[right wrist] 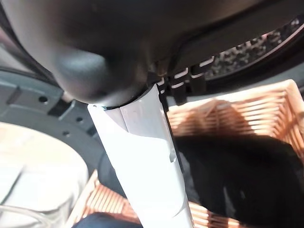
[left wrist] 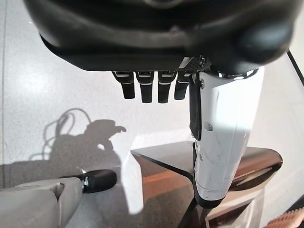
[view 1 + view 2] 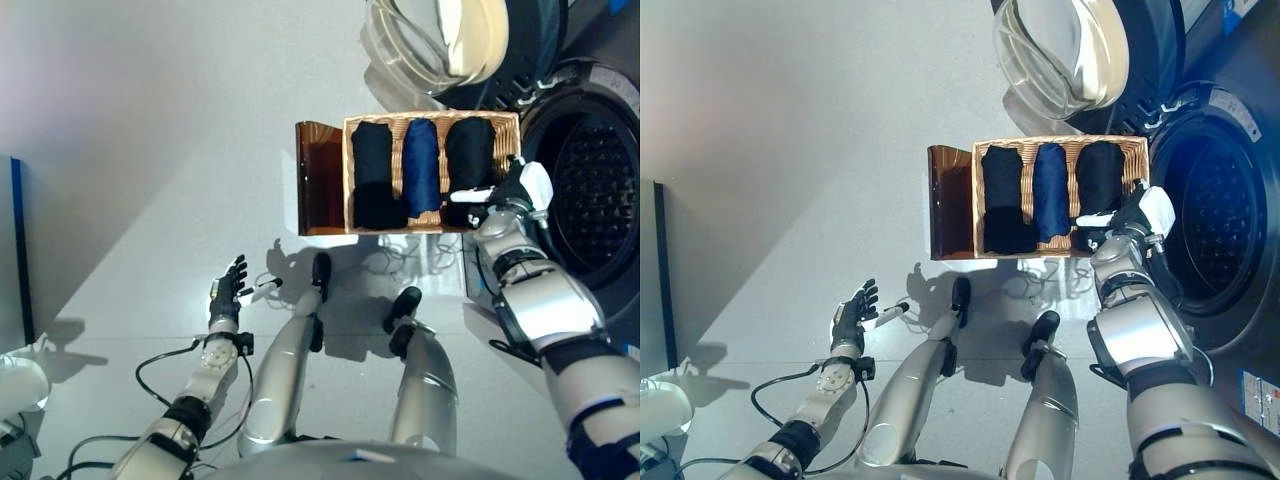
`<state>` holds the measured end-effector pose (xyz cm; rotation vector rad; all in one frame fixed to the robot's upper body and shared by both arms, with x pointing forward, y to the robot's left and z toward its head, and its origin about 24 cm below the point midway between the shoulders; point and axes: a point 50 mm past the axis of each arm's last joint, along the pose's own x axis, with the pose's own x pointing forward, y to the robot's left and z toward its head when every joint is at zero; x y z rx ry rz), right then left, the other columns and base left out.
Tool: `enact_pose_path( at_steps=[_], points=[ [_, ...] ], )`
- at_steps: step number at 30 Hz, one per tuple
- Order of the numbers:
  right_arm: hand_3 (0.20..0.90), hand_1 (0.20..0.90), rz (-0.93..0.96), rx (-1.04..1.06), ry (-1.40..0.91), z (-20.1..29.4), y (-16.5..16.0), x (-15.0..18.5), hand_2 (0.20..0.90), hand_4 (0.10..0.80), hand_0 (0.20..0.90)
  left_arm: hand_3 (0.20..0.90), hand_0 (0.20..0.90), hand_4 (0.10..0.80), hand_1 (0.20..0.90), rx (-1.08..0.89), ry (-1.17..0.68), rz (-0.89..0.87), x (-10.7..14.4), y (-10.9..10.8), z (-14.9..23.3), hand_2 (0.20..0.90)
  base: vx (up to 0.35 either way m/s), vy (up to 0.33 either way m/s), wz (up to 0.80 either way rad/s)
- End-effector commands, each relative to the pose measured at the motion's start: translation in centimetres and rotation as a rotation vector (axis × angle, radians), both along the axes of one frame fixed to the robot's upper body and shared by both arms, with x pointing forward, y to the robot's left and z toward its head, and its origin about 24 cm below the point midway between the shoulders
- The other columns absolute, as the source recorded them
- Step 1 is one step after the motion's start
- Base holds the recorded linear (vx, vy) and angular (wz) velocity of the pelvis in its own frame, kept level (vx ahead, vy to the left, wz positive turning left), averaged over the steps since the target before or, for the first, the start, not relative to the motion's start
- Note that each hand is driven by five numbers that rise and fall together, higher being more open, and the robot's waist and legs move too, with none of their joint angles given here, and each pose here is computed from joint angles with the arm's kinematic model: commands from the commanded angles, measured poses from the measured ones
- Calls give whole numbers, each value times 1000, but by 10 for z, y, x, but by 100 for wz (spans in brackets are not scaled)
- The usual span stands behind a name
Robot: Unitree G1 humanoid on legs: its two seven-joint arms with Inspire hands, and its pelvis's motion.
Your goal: Pick up the clothes and place them into the washing machine
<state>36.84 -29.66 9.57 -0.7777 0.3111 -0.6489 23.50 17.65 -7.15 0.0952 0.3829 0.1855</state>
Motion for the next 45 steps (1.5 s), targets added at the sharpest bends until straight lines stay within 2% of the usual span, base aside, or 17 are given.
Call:
enact_pose_path(
  at_steps=[1,7,12,13,15,16,17,18,19,20,27,38,41,45],
  points=[
    [900,900,-40,-108,-90,28,-15,2,900,800,900,900,900,800,900,69,-47,49,-1,25,7,900,0,0,0],
    [900,900,-64,-121,-112,41,-25,1,900,800,900,900,900,800,900,52,-61,63,0,26,9,900,0,0,0],
    [900,900,-63,-175,-175,73,-32,5,900,800,900,900,900,800,900,46,-107,79,9,26,18,900,0,0,0],
    [804,804,-65,-182,-187,79,-34,6,804,731,804,900,900,800,900,41,-119,80,11,25,20,900,-15,-4,4],
    [557,557,-76,-185,-225,94,-37,6,557,555,557,900,900,800,900,32,-159,81,16,23,28,900,-5,5,5],
    [502,502,-88,-186,-242,100,-41,5,502,516,502,900,900,800,900,25,-174,84,18,23,31,900,-4,11,7],
    [411,411,-95,-182,-254,105,-43,5,411,451,411,900,900,800,900,19,-188,83,19,22,34,900,-1,9,6],
    [389,389,-98,-183,-266,111,-44,5,389,435,389,900,900,800,900,20,-201,80,21,21,36,900,-7,21,8],
    [329,329,-106,-185,-282,117,-47,4,329,392,329,900,900,800,900,17,-215,80,22,21,39,900,1,22,6],
    [203,203,-111,-190,-293,121,-49,3,203,302,203,900,900,800,900,15,-218,87,22,22,40,900,2,21,5],
    [200,200,-84,-209,-326,137,-44,7,200,300,200,900,900,800,900,13,-211,101,19,24,37,900,0,0,0],
    [200,200,-80,-167,-334,129,-36,11,200,300,200,900,900,800,900,30,-169,129,13,32,29,900,0,0,0],
    [200,200,-79,-141,-339,124,-34,11,200,300,200,900,900,800,900,36,-156,134,12,34,27,900,0,0,0],
    [200,200,-101,4,-394,104,-30,11,200,300,200,900,900,800,900,54,-98,139,5,38,16,900,24,-4,-4]
  ],
)
